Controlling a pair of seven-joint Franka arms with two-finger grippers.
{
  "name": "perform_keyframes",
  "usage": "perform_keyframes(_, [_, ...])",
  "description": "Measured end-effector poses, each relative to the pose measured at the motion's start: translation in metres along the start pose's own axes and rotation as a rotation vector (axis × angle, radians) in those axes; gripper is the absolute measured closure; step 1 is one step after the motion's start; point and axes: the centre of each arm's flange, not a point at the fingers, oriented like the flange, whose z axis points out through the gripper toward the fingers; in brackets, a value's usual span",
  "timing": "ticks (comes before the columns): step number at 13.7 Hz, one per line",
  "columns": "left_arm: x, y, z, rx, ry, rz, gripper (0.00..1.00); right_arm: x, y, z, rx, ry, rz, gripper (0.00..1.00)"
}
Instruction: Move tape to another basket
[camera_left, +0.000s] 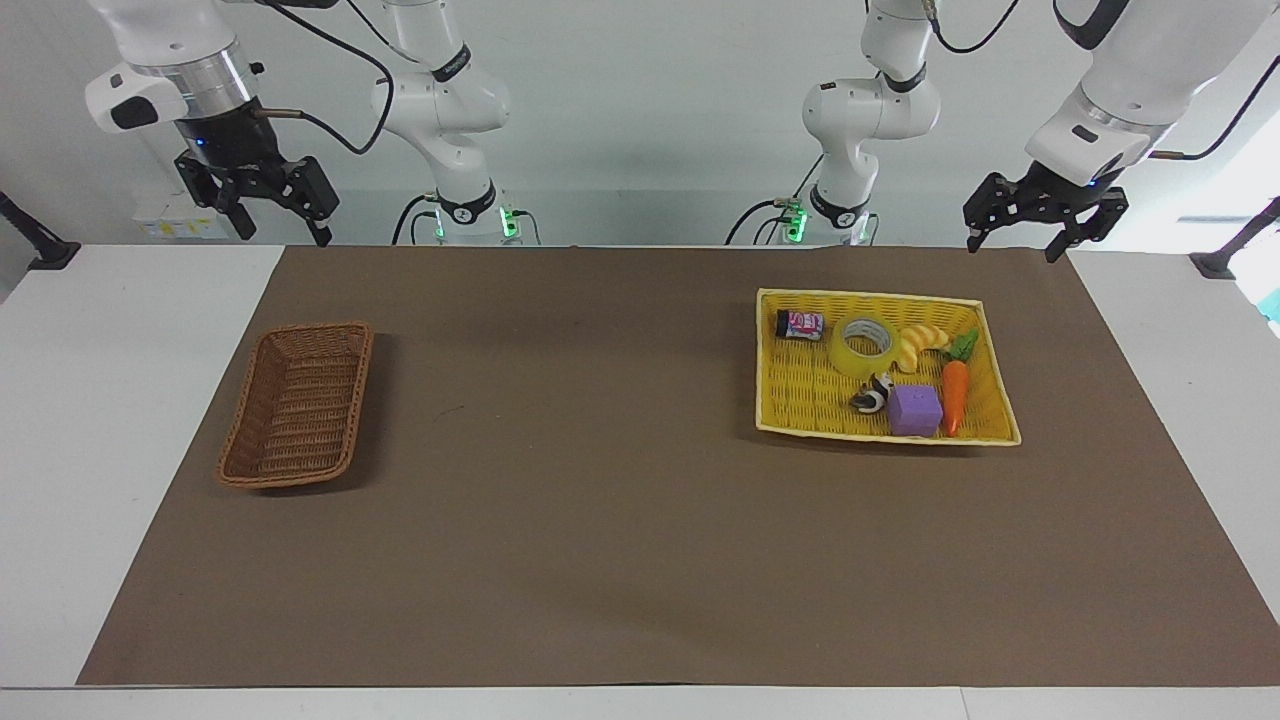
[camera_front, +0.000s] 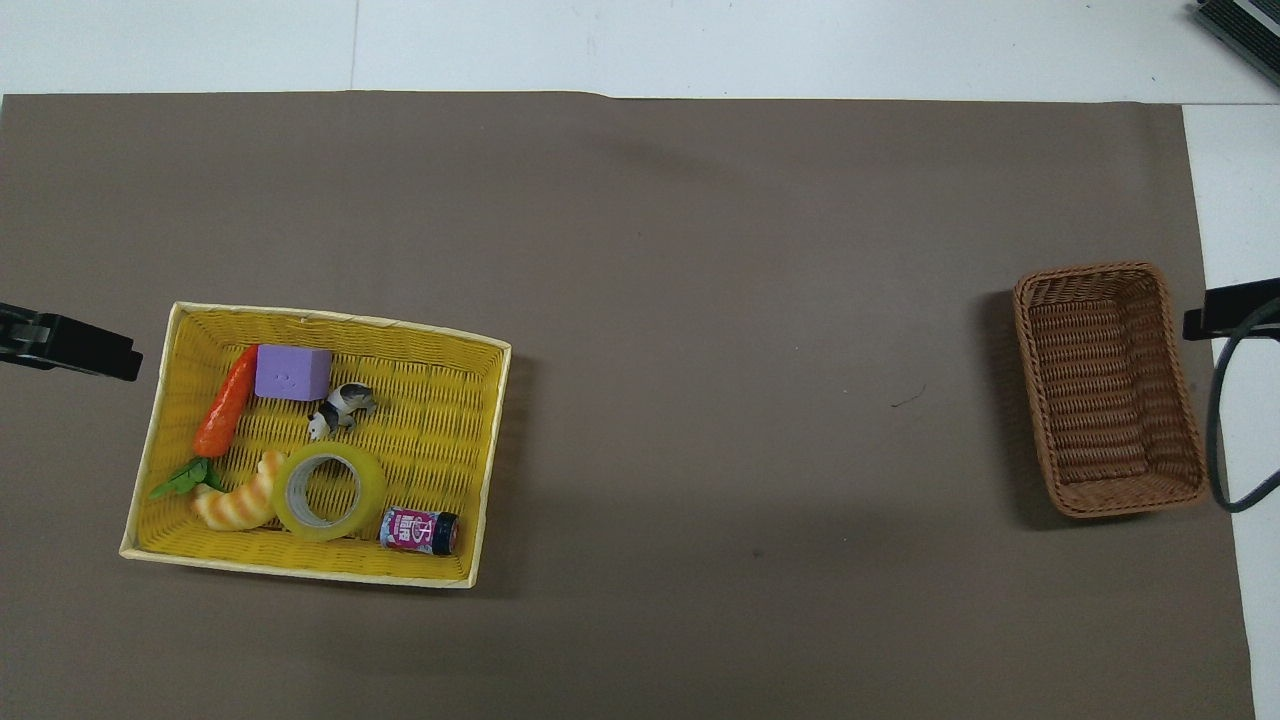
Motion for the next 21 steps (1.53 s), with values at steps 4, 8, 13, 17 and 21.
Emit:
perform_keyframes(4, [-0.002,0.0,0.003,-0.003,-0.018,-0.001,0.0,-0.001,0.0,0.001,0.0,-0.006,-0.021,0.0])
perform_keyframes(8, [-0.002,-0.002,0.004,-0.004,-0.022,-0.007,0.0,-0.001,0.0,0.001,-0.001,-0.008,-0.039,0.0])
perform_keyframes(13, [-0.007,-0.006,0.015,-0.006,-0.035,-0.016,0.0,-0.001,-0.006,0.001,0.0,-0.009,-0.053,0.0])
perform_keyframes(17, [-0.016,-0.004,0.027,-0.008,-0.047,-0.016,0.0,-0.002,-0.012,0.001,0.0,-0.012,-0.062,0.0])
perform_keyframes(21, [-0.023,-0.002,0.054,-0.01,-0.064,-0.015,0.0,-0.006,-0.01,0.003,-0.031,-0.037,-0.068,0.0])
